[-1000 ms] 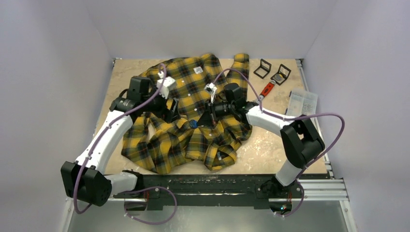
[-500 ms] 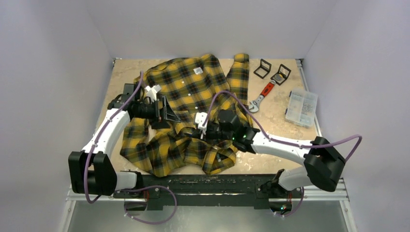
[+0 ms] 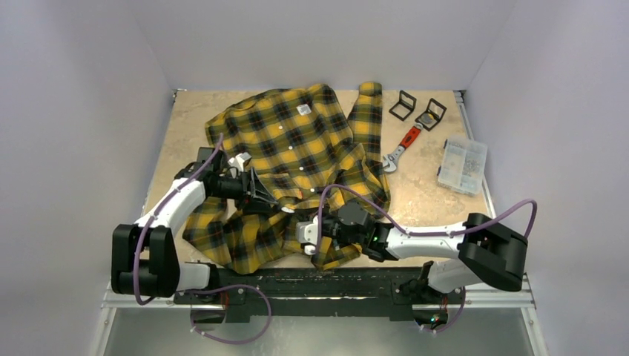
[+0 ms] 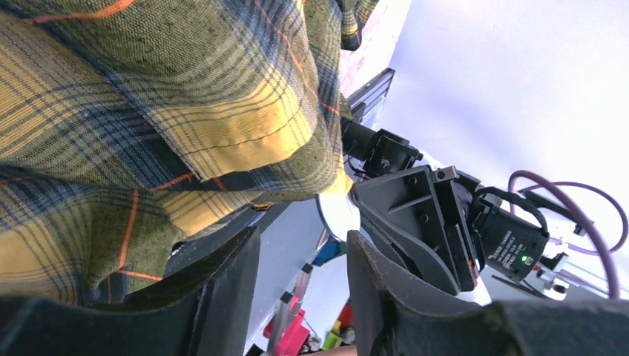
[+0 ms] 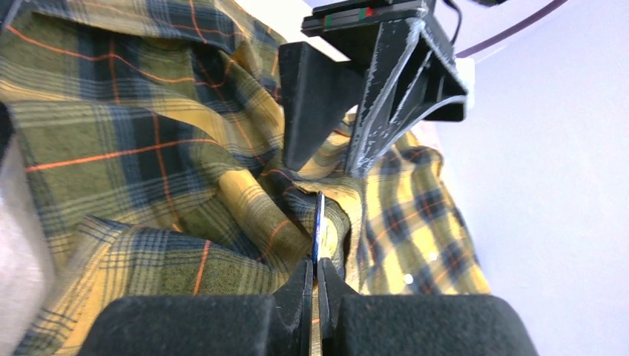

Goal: Remove the brooch from the garment

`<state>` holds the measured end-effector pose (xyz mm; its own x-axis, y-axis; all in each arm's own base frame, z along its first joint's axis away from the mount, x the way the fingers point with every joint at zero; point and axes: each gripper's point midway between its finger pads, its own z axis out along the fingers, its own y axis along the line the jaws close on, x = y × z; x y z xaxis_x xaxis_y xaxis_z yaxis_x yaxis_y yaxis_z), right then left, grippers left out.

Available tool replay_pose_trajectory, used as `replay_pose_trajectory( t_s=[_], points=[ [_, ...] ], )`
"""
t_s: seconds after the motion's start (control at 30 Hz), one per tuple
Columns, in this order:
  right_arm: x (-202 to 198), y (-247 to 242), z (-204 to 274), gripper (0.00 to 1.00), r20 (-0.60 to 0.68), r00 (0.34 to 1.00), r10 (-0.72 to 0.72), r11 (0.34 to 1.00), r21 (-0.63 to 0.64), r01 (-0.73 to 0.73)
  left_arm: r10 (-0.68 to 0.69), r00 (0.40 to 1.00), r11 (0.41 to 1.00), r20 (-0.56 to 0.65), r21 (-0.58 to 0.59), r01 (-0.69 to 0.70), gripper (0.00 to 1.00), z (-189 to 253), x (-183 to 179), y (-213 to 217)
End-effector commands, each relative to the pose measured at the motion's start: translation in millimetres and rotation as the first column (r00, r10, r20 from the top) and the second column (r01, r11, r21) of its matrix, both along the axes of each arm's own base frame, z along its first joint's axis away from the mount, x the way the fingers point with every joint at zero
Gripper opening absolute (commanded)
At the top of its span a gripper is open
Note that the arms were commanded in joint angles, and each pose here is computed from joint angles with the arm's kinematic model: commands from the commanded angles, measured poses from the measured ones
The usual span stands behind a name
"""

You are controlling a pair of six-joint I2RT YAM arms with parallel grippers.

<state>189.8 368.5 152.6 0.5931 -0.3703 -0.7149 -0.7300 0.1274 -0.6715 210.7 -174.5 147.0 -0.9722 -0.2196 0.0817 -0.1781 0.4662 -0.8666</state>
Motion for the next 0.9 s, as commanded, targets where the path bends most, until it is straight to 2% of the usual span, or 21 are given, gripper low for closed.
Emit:
replay_pose_trajectory(
  t_s=[0.0, 0.23, 0.37, 0.6, 0.87],
  points=[
    [7.7, 5.0, 27.8, 0.0, 0.226, 0.974, -0.009, 0.998, 0.066, -0.007, 0.018, 0.999, 0.998, -0.043, -0.052, -0.02, 0.44, -2.1, 2.3, -4.1],
    [1.9, 3.7, 20.3, 0.0, 0.306, 0.952, 0.008, 0.998, 0.061, -0.028, -0.005, 0.998, 0.995, -0.061, -0.097, -0.001, 0.35, -8.0, -1.3, -10.5],
    [-4.9, 2.3, 14.5, 0.0, 0.324, 0.946, 0.029, 0.998, 0.05, -0.048, -0.024, 0.999, 0.994, -0.048, -0.106, 0.019, 0.24, -7.6, -4.1, -14.5],
    [-12.7, 1.6, 14.4, 0.0, 0.372, 0.927, 0.041, 0.996, 0.062, -0.069, -0.043, 0.998, 0.994, -0.051, -0.098, 0.037, 0.24, -10.8, -7.1, -20.1],
    [-12.0, 4.4, 13.9, 0.0, 0.408, 0.913, 0.027, 0.995, 0.072, -0.061, -0.055, 0.997, 0.995, -0.056, -0.091, 0.049, 0.29, -13.0, -9.2, -22.2]
  ],
)
